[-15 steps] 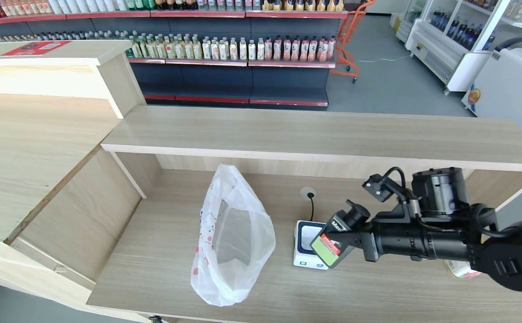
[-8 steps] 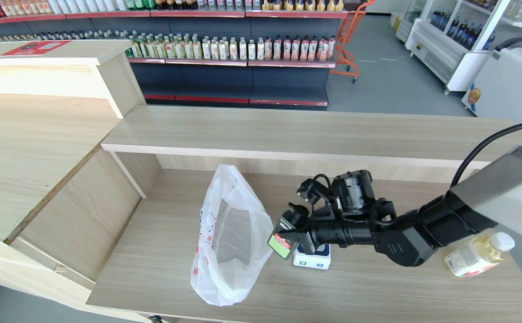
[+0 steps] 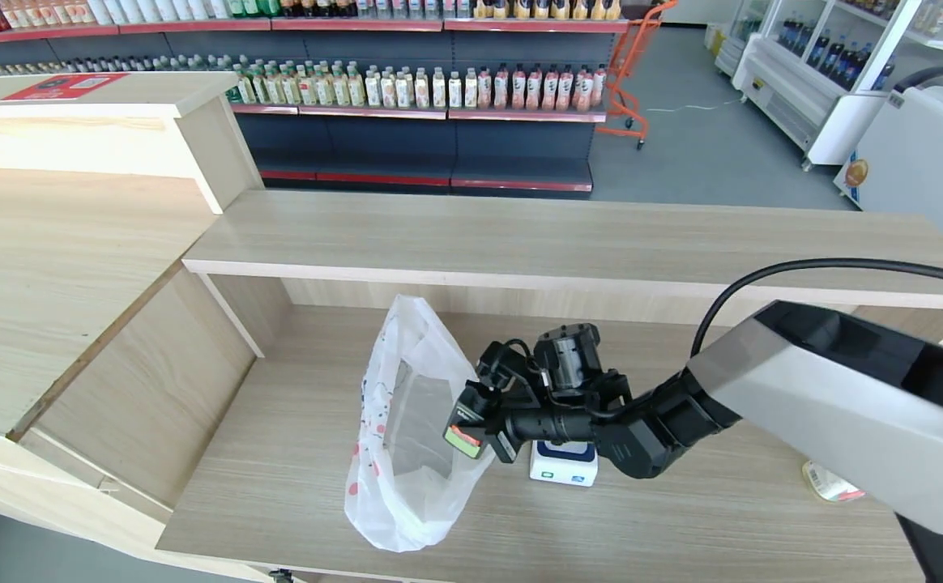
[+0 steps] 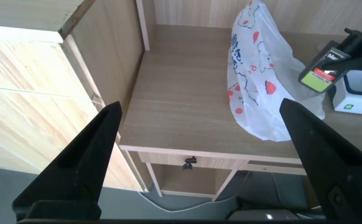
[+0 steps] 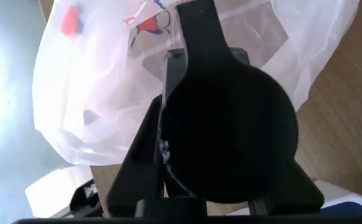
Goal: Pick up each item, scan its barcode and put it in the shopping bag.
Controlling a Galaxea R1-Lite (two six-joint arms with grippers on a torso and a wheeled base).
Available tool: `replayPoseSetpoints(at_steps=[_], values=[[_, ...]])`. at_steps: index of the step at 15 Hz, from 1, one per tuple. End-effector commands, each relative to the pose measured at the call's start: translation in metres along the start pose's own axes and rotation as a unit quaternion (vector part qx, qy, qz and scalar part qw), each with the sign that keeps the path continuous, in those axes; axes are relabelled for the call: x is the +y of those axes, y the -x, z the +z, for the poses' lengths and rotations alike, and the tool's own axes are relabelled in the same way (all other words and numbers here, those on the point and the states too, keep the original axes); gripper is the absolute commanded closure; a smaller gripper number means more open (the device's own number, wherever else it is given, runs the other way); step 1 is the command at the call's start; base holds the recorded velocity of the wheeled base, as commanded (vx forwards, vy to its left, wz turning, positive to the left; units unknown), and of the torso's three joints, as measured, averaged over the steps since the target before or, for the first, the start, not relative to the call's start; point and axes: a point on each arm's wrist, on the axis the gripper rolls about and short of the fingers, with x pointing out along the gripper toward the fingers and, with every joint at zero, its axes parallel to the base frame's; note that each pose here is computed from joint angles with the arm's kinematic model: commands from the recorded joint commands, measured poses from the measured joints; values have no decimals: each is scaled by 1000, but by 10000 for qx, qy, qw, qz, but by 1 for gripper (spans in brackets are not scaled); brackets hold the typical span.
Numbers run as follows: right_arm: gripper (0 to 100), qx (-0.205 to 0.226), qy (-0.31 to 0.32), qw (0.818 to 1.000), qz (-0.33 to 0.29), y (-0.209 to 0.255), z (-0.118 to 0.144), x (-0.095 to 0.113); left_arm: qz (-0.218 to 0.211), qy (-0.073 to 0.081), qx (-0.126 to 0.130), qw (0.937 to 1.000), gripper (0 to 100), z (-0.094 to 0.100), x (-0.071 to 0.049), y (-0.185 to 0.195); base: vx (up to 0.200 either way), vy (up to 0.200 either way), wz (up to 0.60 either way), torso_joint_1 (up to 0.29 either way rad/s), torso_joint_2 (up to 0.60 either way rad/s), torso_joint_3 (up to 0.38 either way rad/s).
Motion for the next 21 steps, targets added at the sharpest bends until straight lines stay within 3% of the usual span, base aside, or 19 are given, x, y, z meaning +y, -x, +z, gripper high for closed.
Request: replayPoseSetpoints(at_steps=[1, 6, 9, 10, 15, 18, 21], values=[[100, -83, 70, 9999, 63, -21, 0, 3, 8, 1, -3, 10000, 0, 0, 0, 0, 0, 0, 0, 0, 0, 0], [100, 250, 481, 9985, 103, -36, -28, 9, 1, 1, -3, 10000, 0, 0, 0, 0, 0, 0, 0, 0, 0, 0], [100, 311, 668, 9973, 36, -37, -31, 8, 1, 1, -3, 10000, 0, 0, 0, 0, 0, 0, 0, 0, 0, 0], [0, 310, 721, 9969, -2, -36, -30, 7, 1, 1, -3, 10000, 0, 0, 0, 0, 0, 0, 0, 0, 0, 0], [0, 176, 393, 9991, -50, -28, -17, 5, 8, 1, -3, 10000, 0, 0, 0, 0, 0, 0, 0, 0, 0, 0], [0, -40, -609, 9981, -114, -19, 3, 3, 1, 1, -3, 10000, 0, 0, 0, 0, 0, 0, 0, 0, 0, 0], [0, -150, -1897, 9816, -181, 2, 29, 0, 1, 1, -3, 10000, 0, 0, 0, 0, 0, 0, 0, 0, 0, 0]])
